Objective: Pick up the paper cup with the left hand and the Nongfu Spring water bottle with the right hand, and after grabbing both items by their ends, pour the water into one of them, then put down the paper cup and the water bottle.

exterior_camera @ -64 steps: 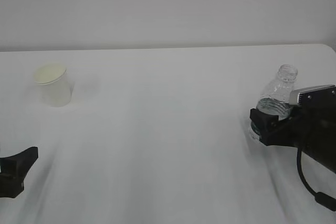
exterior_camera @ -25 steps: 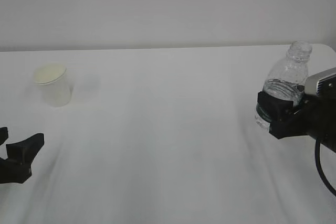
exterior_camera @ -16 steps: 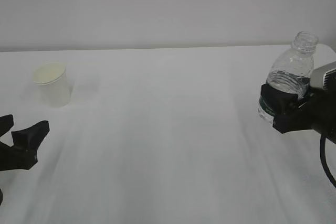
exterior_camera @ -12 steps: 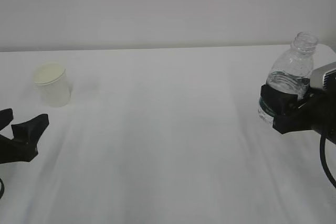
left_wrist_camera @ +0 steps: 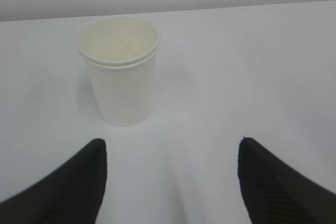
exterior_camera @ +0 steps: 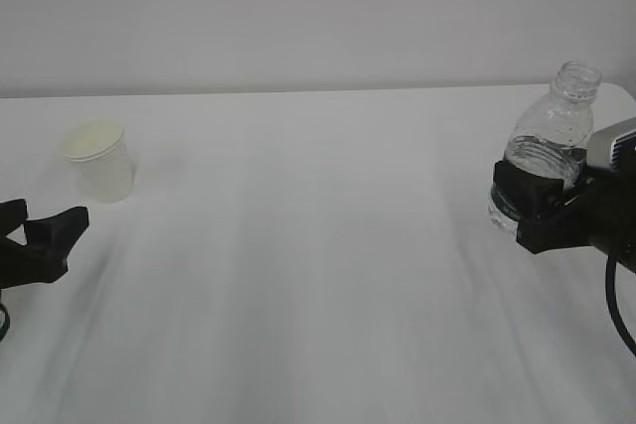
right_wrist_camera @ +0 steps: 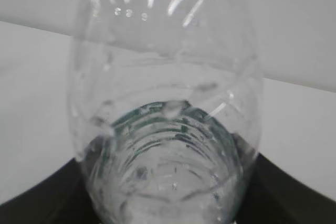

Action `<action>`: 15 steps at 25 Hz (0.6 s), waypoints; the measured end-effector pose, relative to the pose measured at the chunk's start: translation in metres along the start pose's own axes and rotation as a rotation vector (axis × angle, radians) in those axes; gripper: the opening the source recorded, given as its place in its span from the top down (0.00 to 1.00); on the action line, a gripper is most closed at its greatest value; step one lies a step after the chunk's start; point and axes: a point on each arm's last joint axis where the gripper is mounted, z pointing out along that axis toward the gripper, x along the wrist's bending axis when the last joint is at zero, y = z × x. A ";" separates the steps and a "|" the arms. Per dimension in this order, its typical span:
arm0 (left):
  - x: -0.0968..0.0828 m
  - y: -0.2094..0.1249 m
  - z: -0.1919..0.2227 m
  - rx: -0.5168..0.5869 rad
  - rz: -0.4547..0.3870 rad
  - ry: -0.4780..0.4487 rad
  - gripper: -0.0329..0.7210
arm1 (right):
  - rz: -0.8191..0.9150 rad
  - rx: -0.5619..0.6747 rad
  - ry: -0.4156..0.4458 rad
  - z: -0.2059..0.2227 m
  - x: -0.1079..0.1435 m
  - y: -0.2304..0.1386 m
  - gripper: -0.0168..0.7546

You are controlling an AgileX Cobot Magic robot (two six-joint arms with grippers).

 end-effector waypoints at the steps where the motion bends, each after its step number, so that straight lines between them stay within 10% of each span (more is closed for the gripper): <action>1: 0.002 0.000 0.003 0.001 -0.001 -0.002 0.22 | 0.000 0.000 0.000 0.000 0.000 0.000 0.36; 15: 0.013 0.001 0.039 -0.020 -0.007 0.010 0.22 | 0.000 0.001 0.000 0.000 0.000 0.000 0.36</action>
